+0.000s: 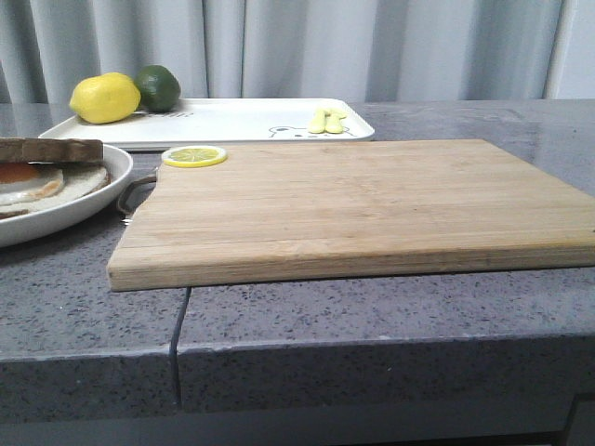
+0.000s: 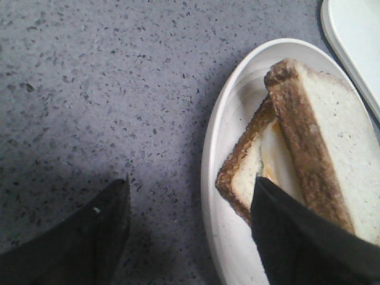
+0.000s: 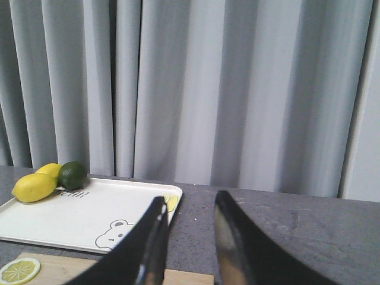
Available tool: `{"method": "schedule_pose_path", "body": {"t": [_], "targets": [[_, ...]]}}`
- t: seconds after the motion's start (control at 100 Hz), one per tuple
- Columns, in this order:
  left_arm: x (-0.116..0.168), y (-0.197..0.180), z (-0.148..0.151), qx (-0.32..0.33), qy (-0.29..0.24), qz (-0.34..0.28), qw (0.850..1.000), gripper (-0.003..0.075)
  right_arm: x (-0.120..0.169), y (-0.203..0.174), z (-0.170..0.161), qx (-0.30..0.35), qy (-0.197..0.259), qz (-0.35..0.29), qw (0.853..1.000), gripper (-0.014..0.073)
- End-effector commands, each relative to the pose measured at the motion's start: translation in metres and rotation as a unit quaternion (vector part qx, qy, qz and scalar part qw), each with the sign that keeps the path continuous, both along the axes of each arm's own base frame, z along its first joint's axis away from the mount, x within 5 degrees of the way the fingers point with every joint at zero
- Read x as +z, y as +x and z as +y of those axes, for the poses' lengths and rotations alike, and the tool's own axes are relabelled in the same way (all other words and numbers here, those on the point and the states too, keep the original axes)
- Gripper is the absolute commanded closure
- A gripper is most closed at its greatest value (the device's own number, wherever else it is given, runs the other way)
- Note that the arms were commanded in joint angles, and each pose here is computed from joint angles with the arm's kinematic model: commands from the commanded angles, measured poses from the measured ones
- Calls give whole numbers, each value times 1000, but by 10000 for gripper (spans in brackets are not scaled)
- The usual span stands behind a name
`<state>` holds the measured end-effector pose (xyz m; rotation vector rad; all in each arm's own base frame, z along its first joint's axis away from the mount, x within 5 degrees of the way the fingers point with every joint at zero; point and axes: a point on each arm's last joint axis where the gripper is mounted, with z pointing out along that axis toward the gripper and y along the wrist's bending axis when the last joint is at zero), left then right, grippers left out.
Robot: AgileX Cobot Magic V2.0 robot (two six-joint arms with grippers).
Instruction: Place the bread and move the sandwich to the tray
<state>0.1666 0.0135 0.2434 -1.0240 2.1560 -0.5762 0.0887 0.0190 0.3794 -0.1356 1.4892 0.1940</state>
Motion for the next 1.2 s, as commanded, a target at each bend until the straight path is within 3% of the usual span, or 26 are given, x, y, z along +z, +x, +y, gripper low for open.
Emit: {"method": "schedule_pose_path", "body": {"t": [0.0, 0.89, 1.19], "targets": [[11, 10, 4, 20, -1, -32, 999, 307, 9, -2, 1, 9, -12, -29, 999, 371], [-2, 51, 12, 10, -4, 5, 1000, 309, 10, -2, 3, 20, -12, -33, 999, 371], [-16, 63, 5, -19, -15, 30, 999, 309, 10, -2, 3, 20, -12, -33, 999, 371]]}}
